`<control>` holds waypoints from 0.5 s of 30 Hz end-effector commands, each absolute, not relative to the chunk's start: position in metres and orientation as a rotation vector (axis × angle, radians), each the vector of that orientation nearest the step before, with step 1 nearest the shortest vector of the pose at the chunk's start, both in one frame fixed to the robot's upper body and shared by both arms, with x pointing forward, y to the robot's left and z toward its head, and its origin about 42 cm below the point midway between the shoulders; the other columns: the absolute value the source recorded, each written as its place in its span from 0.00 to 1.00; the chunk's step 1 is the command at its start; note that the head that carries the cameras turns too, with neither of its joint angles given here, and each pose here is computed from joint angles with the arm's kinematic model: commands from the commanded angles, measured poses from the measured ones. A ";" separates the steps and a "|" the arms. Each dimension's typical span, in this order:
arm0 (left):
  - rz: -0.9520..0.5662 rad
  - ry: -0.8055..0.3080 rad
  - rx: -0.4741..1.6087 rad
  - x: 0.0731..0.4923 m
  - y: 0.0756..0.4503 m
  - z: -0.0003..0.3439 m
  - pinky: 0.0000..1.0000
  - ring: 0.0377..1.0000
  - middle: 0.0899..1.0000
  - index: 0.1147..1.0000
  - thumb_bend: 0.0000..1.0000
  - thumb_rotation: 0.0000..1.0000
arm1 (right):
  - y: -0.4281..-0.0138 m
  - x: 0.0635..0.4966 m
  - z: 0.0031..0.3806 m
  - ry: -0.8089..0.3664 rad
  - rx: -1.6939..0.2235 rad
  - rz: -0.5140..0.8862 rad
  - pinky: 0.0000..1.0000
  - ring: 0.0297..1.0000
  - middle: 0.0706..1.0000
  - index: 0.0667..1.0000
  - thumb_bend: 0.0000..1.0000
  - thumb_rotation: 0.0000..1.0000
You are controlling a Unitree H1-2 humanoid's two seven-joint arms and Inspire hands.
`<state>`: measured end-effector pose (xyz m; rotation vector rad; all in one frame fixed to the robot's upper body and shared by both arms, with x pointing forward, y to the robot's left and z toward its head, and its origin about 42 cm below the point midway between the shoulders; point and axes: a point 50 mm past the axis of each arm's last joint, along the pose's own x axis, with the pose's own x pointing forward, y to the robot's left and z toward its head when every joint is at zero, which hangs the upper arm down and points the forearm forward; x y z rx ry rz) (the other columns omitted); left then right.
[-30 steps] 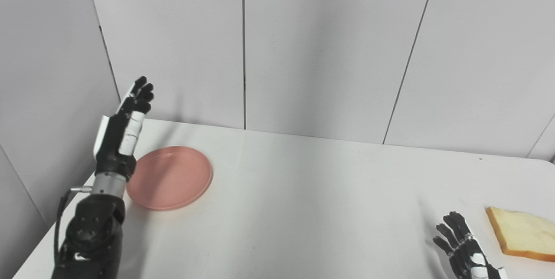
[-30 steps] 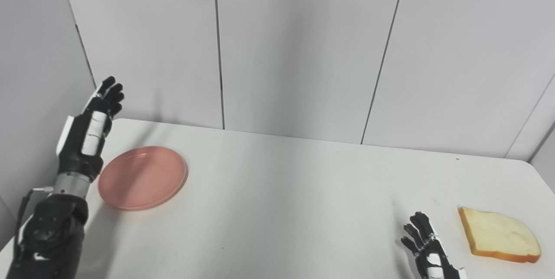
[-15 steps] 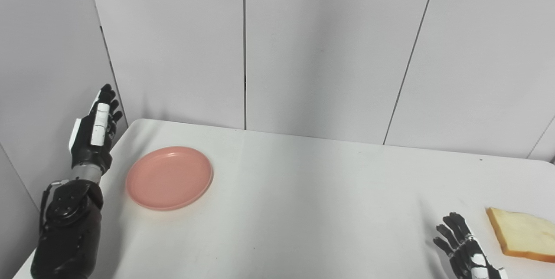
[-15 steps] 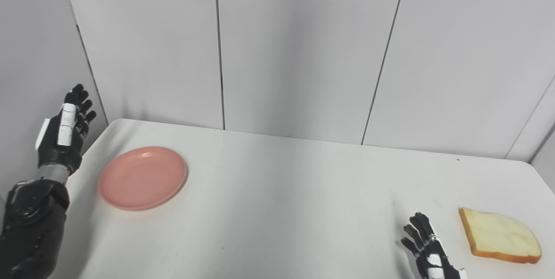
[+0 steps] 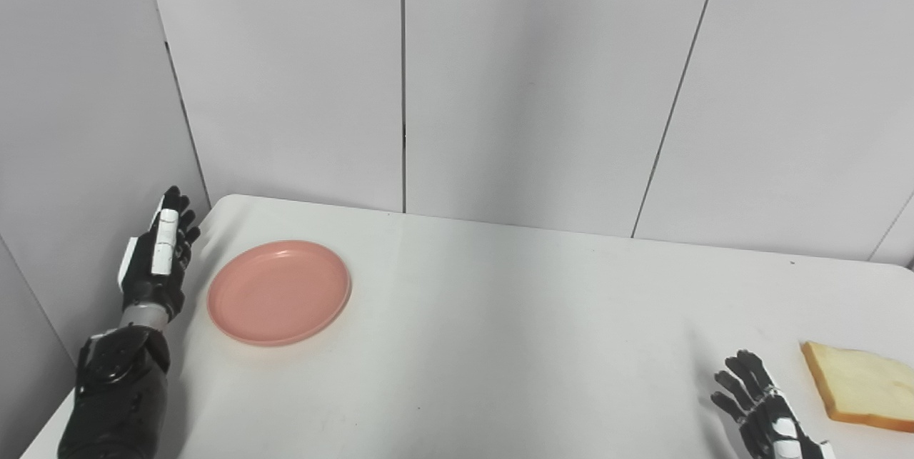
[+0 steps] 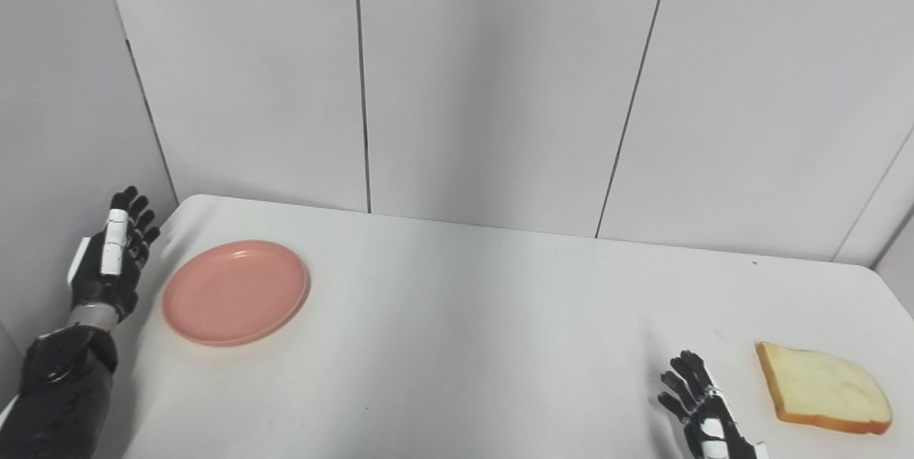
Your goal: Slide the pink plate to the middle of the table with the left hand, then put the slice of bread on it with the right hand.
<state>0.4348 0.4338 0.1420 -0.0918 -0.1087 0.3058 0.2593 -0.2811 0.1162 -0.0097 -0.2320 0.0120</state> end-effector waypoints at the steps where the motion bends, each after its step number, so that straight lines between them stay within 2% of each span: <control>1: 0.303 -0.298 -0.058 0.461 0.441 0.200 0.97 0.98 0.99 0.95 0.95 0.85 | -0.280 0.243 0.061 -0.062 0.032 -0.032 0.84 0.86 0.88 0.89 0.78 1.00; 3: 0.310 -0.284 -0.056 0.462 0.439 0.194 0.93 0.96 0.96 0.92 0.90 0.84 | -0.280 0.243 0.061 -0.060 0.032 -0.031 0.83 0.86 0.88 0.88 0.77 1.00; 5: 0.314 -0.272 -0.049 0.463 0.437 0.189 0.90 0.94 0.95 0.92 0.86 0.84 | -0.280 0.242 0.061 -0.061 0.027 -0.028 0.83 0.86 0.88 0.88 0.76 1.00; 10: 0.293 -0.248 -0.028 0.463 0.431 0.177 0.87 0.94 0.95 0.90 0.87 0.85 | -0.278 0.241 0.063 -0.055 0.023 -0.036 0.81 0.85 0.87 0.88 0.79 1.00; 15: 0.289 -0.228 -0.060 0.463 0.425 0.169 0.85 0.93 0.94 0.88 0.88 0.83 | -0.278 0.240 0.063 -0.054 0.030 -0.040 0.81 0.84 0.87 0.87 0.78 1.00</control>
